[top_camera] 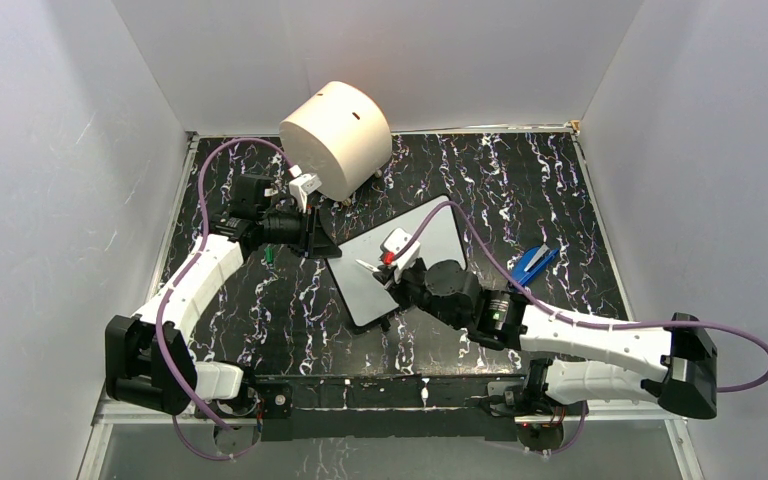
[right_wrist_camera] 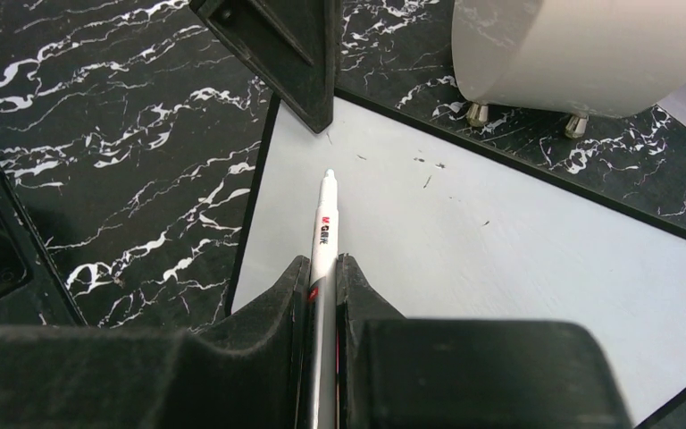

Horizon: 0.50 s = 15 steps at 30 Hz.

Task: Write a sentence on the whiteboard
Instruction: Adjust the whiteboard at the center of the board.

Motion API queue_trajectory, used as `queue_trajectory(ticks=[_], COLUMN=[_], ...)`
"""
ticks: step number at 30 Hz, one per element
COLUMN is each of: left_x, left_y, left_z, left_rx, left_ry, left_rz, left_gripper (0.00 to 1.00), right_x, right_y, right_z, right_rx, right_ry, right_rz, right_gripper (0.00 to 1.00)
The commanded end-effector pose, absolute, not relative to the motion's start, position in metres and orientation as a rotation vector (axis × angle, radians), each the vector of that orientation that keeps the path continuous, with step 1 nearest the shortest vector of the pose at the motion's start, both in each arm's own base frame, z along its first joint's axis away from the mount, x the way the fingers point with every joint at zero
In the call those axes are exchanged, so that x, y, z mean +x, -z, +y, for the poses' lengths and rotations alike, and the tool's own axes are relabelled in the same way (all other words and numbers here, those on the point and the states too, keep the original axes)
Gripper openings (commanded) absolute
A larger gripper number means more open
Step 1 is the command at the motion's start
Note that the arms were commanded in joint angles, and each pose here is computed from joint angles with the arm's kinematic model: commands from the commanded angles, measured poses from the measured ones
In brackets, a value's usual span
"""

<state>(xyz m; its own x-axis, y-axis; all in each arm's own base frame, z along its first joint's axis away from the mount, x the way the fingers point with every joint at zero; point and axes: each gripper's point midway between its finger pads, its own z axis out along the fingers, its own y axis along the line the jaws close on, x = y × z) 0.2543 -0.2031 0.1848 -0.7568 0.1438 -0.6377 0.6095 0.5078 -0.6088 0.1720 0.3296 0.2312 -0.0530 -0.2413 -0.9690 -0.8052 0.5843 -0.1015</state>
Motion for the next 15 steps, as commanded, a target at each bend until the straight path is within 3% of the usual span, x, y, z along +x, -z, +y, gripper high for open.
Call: queue_trajectory(ticks=[1,15], left_x=[0.251,0.252], left_y=[-0.195,-0.187], left_z=[-0.205,-0.197], left_rx=[0.663,0.668], left_ry=[1.204,1.118], left_rz=[2.196,2.201], left_gripper=[0.23,0.15], right_x=[0.175,0.167], right_y=[-0.266,-0.261], right_z=[0.34,0.348], right_rx=[-0.845,-0.864], right_ry=[-0.58,-0.478], right_rz=[1.528,1.525], right_gripper=[0.0,0.0])
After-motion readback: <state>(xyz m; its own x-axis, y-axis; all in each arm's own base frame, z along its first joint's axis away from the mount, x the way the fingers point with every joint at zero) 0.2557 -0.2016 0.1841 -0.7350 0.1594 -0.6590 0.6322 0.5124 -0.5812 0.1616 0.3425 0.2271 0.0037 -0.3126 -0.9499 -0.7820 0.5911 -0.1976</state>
